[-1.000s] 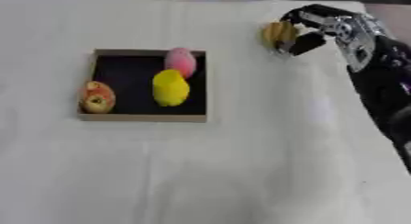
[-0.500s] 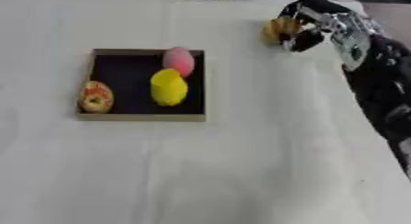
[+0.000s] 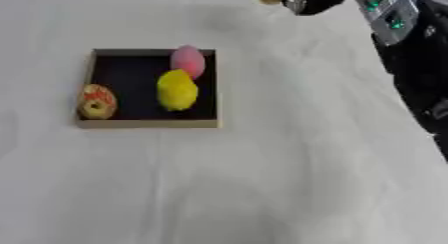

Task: Pick up objects on the table and place them in the box.

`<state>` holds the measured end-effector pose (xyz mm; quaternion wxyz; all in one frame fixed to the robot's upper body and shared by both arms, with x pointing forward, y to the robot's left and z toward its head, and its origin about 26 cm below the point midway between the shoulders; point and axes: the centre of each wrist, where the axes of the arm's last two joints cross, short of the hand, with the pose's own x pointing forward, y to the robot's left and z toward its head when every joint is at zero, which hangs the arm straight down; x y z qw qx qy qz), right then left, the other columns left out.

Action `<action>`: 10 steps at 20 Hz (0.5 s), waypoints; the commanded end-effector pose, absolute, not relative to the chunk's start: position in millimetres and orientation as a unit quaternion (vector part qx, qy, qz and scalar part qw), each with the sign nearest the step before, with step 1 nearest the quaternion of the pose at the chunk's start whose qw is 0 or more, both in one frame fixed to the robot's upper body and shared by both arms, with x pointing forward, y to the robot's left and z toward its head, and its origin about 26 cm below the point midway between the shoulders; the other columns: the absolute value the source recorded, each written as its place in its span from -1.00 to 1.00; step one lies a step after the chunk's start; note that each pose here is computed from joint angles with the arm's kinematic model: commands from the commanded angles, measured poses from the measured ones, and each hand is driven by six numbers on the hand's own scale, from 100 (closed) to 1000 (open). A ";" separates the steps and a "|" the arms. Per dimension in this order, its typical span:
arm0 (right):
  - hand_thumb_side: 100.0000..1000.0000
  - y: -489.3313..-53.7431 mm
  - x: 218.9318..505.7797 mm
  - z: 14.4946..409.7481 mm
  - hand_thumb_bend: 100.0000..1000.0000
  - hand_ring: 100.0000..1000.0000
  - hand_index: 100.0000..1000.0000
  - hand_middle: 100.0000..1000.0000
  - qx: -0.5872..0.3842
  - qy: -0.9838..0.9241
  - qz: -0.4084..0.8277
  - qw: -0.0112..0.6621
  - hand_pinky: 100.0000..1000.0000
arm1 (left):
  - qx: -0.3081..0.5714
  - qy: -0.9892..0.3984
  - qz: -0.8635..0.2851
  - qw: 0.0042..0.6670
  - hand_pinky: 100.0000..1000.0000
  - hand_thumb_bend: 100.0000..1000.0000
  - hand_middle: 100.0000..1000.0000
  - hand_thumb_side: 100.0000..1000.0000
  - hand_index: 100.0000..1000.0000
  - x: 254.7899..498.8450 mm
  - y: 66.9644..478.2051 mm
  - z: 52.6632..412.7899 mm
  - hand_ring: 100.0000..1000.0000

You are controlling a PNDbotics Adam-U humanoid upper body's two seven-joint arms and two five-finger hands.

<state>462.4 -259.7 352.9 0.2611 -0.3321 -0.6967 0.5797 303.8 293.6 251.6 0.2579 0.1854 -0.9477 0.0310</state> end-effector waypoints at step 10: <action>-1.00 -131.8 436.7 368.0 -1.00 0.31 0.19 -0.12 -0.213 -0.682 0.685 0.145 0.43 | 0.174 -0.957 0.020 0.231 0.54 -1.00 0.33 -0.21 0.56 301.6 289.2 267.1 0.54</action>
